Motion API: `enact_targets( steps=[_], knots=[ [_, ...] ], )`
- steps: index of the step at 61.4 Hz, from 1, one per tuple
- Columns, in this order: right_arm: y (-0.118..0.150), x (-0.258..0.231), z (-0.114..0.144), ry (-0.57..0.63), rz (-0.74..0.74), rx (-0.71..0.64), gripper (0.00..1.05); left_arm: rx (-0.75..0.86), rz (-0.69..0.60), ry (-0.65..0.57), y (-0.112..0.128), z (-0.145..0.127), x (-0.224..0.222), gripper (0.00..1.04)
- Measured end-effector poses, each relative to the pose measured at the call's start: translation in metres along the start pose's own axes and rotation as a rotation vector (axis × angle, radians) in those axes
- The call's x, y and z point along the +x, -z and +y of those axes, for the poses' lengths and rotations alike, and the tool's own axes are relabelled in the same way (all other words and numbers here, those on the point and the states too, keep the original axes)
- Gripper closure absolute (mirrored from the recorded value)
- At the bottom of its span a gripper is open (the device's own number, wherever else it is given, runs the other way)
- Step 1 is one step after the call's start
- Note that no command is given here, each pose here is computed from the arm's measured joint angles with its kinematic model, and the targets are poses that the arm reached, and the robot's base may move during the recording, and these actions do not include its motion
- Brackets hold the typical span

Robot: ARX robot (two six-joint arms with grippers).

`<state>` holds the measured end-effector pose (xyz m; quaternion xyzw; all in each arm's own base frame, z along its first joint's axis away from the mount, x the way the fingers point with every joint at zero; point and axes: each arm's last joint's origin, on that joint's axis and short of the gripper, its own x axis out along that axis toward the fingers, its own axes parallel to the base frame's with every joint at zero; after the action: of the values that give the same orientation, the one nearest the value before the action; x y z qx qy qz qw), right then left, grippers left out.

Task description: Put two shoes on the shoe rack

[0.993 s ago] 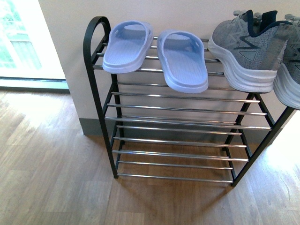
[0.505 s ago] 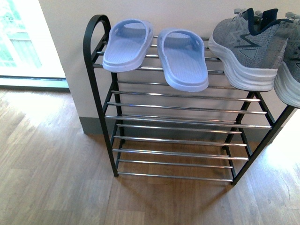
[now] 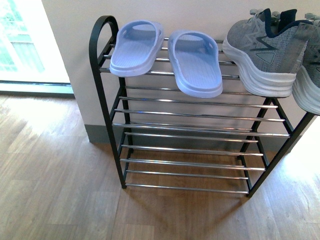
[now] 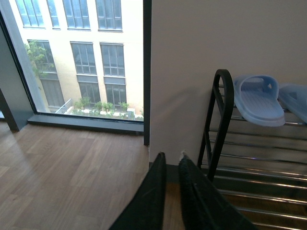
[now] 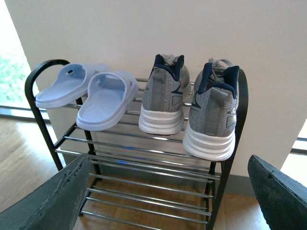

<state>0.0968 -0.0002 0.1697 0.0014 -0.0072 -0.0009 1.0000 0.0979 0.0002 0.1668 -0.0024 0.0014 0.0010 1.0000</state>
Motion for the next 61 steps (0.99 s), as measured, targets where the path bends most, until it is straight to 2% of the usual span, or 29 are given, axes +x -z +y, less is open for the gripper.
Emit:
enact_targets(
  steps=[2,9,26,30,61],
  knots=[
    [0.0,0.0,0.0,0.0,0.0,0.0,0.09,0.0,0.0,0.0,0.0,0.0,0.0,0.84],
    [0.0,0.0,0.0,0.0,0.0,0.0,0.09,0.0,0.0,0.0,0.0,0.0,0.0,0.55],
    [0.0,0.0,0.0,0.0,0.0,0.0,0.09,0.002,0.0,0.0,0.0,0.0,0.0,0.08],
    [0.0,0.0,0.0,0.0,0.0,0.0,0.09,0.001,0.0,0.0,0.0,0.0,0.0,0.1],
    [0.0,0.0,0.0,0.0,0.0,0.0,0.09,0.001,0.0,0.0,0.0,0.0,0.0,0.09]
  ],
)
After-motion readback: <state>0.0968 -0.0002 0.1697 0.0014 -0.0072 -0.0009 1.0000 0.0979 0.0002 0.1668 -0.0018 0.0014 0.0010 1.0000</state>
